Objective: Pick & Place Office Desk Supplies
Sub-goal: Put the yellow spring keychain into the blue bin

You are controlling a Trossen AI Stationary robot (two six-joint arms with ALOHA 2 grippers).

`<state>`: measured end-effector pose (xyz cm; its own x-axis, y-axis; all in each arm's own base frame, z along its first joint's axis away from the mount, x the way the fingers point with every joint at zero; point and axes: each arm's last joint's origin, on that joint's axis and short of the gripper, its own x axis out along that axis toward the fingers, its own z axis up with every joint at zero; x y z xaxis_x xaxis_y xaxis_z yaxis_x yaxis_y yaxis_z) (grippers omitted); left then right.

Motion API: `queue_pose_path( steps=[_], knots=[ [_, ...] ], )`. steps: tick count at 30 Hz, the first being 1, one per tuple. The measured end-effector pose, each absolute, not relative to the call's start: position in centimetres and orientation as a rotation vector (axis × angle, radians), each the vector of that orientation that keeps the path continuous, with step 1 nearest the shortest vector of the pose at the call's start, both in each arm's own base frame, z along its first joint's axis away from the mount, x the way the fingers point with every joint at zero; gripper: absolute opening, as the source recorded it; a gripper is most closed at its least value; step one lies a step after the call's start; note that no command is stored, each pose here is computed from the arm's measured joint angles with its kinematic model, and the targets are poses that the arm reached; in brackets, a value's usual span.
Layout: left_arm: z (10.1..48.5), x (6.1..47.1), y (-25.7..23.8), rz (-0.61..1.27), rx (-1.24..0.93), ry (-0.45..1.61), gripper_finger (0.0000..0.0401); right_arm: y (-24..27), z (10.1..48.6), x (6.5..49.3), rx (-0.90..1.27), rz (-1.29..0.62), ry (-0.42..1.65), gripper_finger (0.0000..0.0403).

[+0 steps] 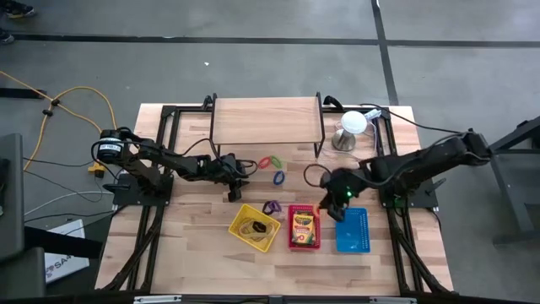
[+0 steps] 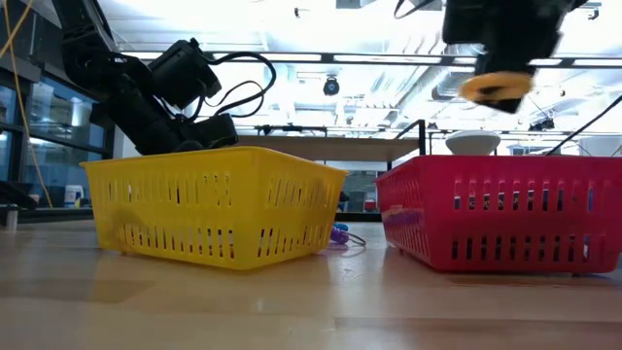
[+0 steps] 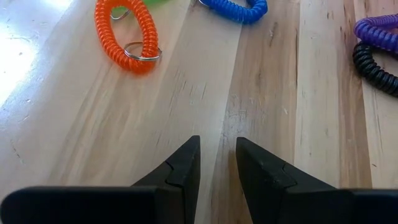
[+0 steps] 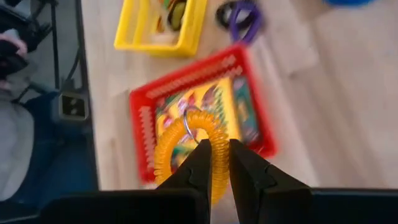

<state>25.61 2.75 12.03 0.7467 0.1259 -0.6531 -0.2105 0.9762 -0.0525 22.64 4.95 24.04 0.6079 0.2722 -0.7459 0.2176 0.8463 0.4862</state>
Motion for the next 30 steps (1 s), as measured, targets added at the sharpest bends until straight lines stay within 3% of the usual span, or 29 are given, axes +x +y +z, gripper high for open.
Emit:
queue_pose_path(
  steps=[21, 30],
  knots=[
    [12.0, 25.6, 2.8, 0.201, -0.17, 0.7, 0.0099, 12.9, 23.2, 17.3, 0.72, -0.109, 1.137, 0.0028],
    [12.0, 25.6, 2.7, 0.201, -0.169, 0.7, 0.0099, 13.3, 22.5, 15.4, 0.729, -0.297, 1.185, 0.0028]
  ],
)
